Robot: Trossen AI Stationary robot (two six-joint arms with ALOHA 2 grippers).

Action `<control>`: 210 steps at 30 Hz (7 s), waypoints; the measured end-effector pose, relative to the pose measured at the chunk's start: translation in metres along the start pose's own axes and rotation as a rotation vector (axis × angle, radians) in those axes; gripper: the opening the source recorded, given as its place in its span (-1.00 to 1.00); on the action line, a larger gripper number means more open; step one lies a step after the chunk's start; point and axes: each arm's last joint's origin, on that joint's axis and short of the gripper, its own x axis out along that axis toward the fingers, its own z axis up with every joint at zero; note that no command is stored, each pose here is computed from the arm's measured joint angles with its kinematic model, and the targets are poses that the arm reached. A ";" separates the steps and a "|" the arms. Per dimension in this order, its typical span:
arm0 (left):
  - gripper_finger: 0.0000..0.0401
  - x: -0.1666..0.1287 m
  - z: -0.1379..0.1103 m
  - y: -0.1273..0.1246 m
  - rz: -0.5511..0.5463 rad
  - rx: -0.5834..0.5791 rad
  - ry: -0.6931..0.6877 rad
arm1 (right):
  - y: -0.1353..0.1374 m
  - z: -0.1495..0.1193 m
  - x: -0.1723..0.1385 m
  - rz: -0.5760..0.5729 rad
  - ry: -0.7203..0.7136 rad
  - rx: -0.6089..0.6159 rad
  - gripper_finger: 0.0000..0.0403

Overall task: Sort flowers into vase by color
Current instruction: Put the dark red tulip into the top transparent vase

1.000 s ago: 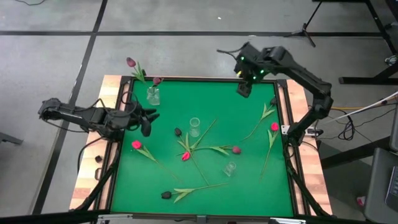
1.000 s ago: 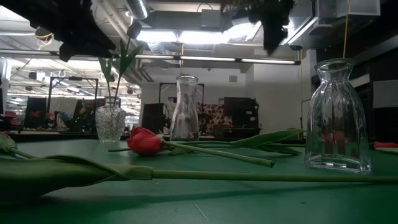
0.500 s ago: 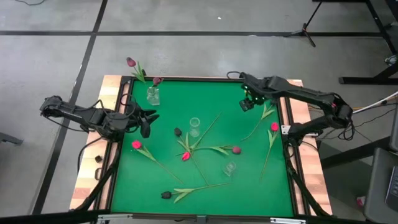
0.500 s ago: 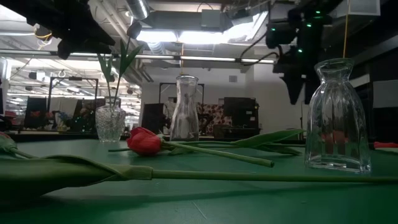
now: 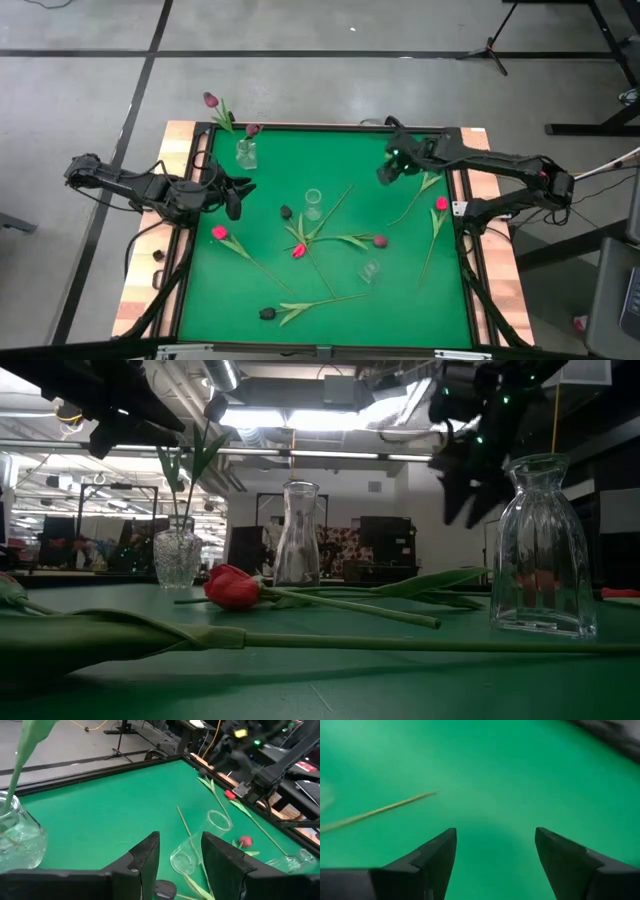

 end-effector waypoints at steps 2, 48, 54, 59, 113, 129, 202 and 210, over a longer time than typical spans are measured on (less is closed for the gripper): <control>-0.30 0.000 0.000 0.000 0.000 -0.001 0.000 | 0.019 -0.003 -0.002 0.145 -0.002 -0.113 0.33; -0.30 0.008 -0.007 -0.007 -0.048 0.053 0.085 | 0.180 -0.056 0.069 0.360 0.150 -0.756 0.33; -0.30 0.009 -0.008 -0.007 -0.043 0.056 0.086 | 0.182 -0.057 0.073 0.361 0.151 -0.758 0.33; -0.30 0.009 -0.008 -0.008 -0.040 0.059 0.088 | 0.184 -0.058 0.077 0.389 0.157 -0.756 0.33; -0.30 0.010 -0.008 -0.008 -0.040 0.058 0.087 | 0.191 -0.005 0.005 0.013 0.230 -0.984 -0.92; -0.30 0.009 -0.003 -0.014 -0.119 0.024 0.058 | 0.176 0.022 -0.059 -0.192 0.268 -1.089 -0.91; -0.30 0.045 0.026 -0.069 -0.835 0.068 0.425 | 0.301 0.012 -0.130 -0.404 -0.501 -2.136 -0.91; -0.30 0.044 0.030 -0.074 -0.923 0.057 0.400 | 0.308 0.008 -0.119 -0.381 -0.489 -2.203 -0.91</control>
